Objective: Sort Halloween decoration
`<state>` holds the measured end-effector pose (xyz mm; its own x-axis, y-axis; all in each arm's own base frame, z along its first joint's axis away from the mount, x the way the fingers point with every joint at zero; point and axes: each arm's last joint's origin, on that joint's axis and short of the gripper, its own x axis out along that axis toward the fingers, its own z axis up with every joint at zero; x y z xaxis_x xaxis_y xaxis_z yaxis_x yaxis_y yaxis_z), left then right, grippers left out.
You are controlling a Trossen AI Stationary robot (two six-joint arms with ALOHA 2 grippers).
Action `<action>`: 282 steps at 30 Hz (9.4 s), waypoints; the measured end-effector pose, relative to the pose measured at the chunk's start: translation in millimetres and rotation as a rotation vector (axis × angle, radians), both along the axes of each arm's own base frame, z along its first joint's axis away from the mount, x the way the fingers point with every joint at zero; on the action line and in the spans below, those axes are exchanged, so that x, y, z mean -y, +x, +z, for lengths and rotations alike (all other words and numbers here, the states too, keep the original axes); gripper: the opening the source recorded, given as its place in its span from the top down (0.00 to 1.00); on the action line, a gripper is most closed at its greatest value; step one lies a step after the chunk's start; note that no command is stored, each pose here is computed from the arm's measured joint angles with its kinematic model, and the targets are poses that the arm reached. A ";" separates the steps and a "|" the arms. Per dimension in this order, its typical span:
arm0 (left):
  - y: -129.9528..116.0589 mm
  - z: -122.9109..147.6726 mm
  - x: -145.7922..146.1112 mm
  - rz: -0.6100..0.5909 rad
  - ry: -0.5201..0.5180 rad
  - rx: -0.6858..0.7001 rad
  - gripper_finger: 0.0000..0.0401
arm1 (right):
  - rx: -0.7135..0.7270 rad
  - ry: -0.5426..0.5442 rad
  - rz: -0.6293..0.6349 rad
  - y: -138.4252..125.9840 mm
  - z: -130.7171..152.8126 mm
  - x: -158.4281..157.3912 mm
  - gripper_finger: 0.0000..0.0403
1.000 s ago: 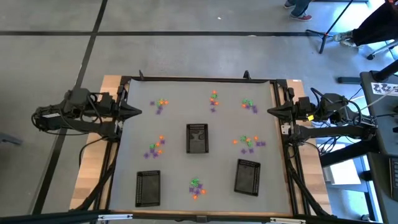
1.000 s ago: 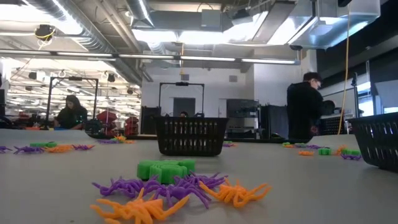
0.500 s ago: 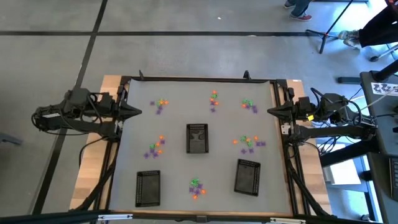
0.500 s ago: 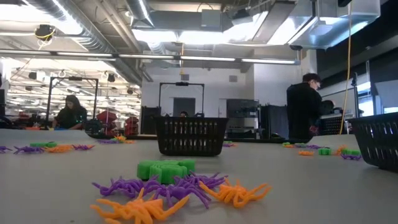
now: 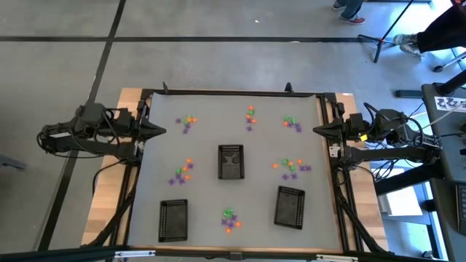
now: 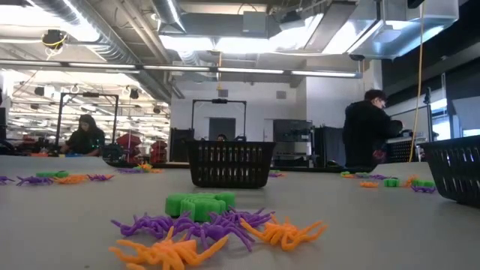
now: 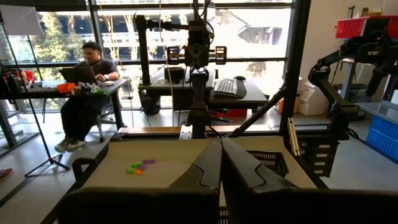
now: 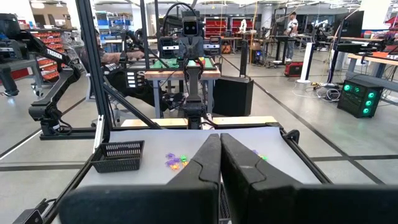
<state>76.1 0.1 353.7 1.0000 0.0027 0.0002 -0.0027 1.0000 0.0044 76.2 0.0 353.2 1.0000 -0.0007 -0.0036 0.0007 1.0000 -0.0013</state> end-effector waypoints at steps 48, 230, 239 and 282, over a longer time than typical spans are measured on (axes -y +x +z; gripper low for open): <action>0.1 0.0 0.0 0.000 0.000 0.000 1.00 | 0.000 0.000 0.000 0.0 0.0 0.0 0.98; 0.0 1.0 -1.0 0.036 -0.002 0.011 1.00 | -1.338 -0.021 0.001 146.5 -195.5 -19.3 0.55; 0.0 1.0 -1.0 0.037 -0.001 0.011 1.00 | -1.250 -0.058 0.026 150.0 -197.1 -39.0 0.55; -0.2 6.9 -0.6 0.022 -0.026 0.071 1.00 | -1.105 0.298 0.305 117.4 -135.7 -116.0 0.94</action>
<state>76.0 0.7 360.6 0.9971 0.0253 0.0711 -0.0238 0.9995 -0.0223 193.6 116.0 217.4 0.4132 0.3844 -0.8255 -0.0928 0.9196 0.3818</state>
